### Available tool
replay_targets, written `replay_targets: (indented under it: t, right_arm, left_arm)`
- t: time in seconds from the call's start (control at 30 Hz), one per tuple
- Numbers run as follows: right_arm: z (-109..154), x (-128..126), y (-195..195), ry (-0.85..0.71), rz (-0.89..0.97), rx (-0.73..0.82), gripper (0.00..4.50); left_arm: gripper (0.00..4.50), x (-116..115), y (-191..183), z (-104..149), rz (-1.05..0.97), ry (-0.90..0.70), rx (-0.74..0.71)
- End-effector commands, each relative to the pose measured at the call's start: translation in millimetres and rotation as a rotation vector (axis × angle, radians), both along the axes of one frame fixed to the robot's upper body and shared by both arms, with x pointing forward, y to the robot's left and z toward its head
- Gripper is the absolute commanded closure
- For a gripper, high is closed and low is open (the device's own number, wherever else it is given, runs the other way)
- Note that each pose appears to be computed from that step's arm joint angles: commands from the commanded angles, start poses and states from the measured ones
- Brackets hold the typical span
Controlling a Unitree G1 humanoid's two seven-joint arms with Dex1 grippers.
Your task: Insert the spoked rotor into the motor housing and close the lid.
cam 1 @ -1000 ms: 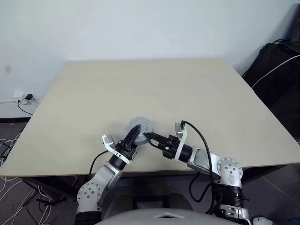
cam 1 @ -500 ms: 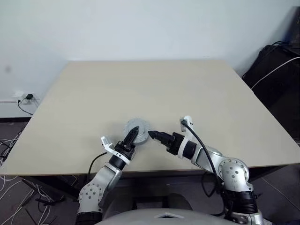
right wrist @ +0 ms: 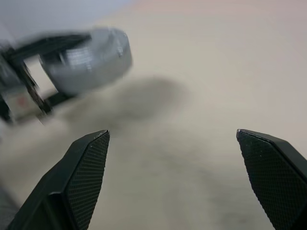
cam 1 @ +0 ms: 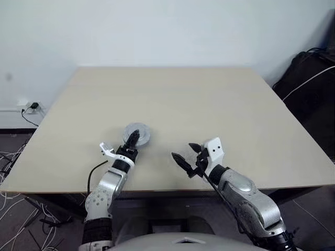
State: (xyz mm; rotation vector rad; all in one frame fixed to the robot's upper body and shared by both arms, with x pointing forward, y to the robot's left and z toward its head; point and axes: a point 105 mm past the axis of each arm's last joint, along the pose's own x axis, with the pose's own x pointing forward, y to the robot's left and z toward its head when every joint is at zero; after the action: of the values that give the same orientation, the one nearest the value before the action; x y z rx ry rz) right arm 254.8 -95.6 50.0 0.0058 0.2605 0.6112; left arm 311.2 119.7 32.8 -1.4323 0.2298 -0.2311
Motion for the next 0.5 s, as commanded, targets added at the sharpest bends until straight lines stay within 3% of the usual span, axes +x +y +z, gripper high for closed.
replay_targets:
  t: [0.03,0.5]
  right_arm:
    - [5.1,8.1,-4.9,-0.126,-0.062,-0.085,0.00]
    - [-16.9,10.1,-26.3,-0.229,-0.271,-0.180,0.00]
  left_arm:
    - [2.38,25.4,8.3,17.9,0.074,-0.054,0.058]
    - [2.38,90.9,17.8,2.5,0.132,0.098,0.141]
